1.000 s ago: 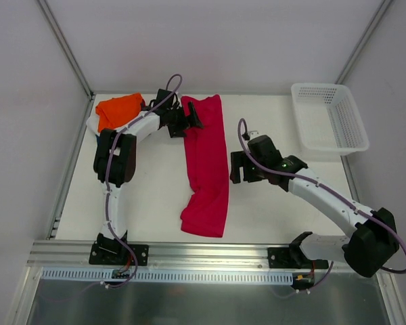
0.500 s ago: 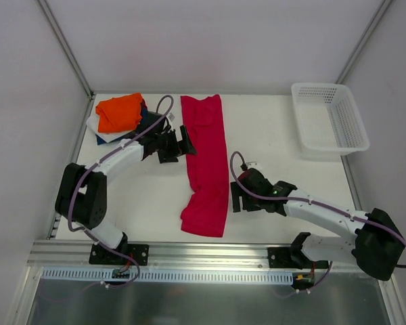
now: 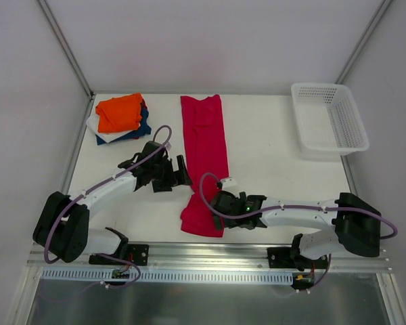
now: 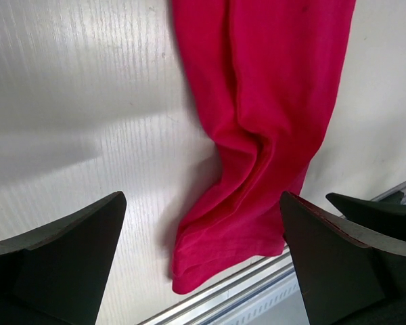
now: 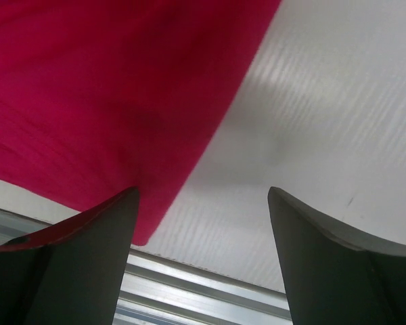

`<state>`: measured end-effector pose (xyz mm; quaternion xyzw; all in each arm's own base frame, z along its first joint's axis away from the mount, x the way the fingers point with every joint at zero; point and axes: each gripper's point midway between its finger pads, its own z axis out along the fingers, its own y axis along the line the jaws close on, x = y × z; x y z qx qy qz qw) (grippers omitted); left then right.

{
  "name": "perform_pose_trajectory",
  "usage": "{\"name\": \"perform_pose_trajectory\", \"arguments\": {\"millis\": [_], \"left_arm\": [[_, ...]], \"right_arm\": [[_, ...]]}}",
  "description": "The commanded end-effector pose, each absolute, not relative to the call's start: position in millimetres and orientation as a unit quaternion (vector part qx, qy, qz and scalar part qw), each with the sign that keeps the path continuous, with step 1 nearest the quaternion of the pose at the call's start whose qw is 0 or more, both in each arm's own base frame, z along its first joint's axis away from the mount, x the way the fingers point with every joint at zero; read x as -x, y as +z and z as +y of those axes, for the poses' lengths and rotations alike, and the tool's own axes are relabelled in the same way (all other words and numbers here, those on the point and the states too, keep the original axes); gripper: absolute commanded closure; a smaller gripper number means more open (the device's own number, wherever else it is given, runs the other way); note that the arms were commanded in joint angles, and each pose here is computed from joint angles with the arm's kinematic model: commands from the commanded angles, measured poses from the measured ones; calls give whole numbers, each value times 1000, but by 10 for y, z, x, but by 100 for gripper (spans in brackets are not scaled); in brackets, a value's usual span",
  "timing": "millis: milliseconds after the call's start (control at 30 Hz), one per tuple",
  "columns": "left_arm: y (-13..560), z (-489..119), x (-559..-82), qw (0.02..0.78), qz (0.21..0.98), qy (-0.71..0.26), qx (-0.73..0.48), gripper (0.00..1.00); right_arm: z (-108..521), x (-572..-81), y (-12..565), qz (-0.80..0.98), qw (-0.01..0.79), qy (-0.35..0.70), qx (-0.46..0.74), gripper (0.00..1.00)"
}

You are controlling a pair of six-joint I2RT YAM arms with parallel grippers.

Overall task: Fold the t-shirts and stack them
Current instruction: Fold the tshirt

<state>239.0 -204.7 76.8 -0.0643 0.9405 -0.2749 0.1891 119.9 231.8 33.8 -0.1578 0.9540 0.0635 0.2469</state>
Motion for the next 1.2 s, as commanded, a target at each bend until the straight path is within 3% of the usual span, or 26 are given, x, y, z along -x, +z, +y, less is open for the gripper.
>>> {"name": "perform_pose_trajectory", "arguments": {"millis": [0, 400, 767, 1033, 1167], "left_arm": [[737, -2001, -2404, 200, 942, -258, 77, 1], [834, -2253, -2948, 221, 948, -228, 30, 1], [722, -2280, -2933, 208, 954, -217, 25, 1], [672, -2288, -2936, 200, 956, -214, 25, 1], [654, -2288, -2933, 197, 957, -213, 24, 1]], "right_arm": [[2615, -1251, 538, 946, 280, 80, 145, 20], [2717, -1321, 849, 925, 331, 80, 168, 20], [2744, -1225, 500, 932, 309, 68, 180, 21], [2781, -1028, 312, 935, 295, 65, 188, 32], [2743, -967, 262, 936, 290, 55, 192, 53]]}}
